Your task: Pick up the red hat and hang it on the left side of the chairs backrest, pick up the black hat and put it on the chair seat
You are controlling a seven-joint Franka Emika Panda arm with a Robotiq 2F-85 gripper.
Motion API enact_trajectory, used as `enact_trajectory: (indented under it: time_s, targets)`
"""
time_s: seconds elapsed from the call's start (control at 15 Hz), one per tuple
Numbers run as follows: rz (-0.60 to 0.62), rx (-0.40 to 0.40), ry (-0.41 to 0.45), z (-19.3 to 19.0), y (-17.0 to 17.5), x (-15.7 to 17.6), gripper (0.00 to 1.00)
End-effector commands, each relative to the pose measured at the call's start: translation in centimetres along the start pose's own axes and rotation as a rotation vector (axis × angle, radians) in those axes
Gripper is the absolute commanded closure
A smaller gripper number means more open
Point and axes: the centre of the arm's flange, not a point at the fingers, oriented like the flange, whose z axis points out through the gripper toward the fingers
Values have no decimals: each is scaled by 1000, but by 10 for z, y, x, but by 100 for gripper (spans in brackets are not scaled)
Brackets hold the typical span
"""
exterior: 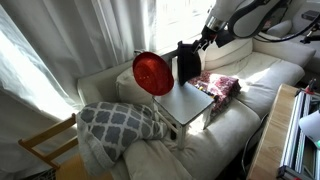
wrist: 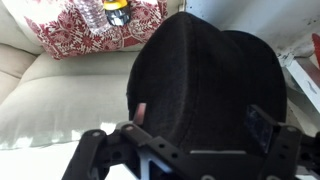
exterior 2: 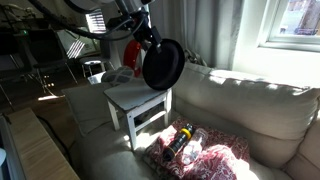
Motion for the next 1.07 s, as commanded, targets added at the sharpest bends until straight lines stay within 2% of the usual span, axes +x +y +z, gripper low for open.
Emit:
enact_trajectory:
  time_s: [0.0,0.13,0.33,0.67,0.8,1.0]
  targets:
    - [24,54,-8,20,8,-7,14]
    - [40,67,-6,27,6,-9,28]
    - [52,80,-13,34,5,-11,57]
    - [63,85,-15,40,7,-11,94]
    - [63,85,-13,40,9,-9,100]
    - [55,81,-3,26,13,-4,98]
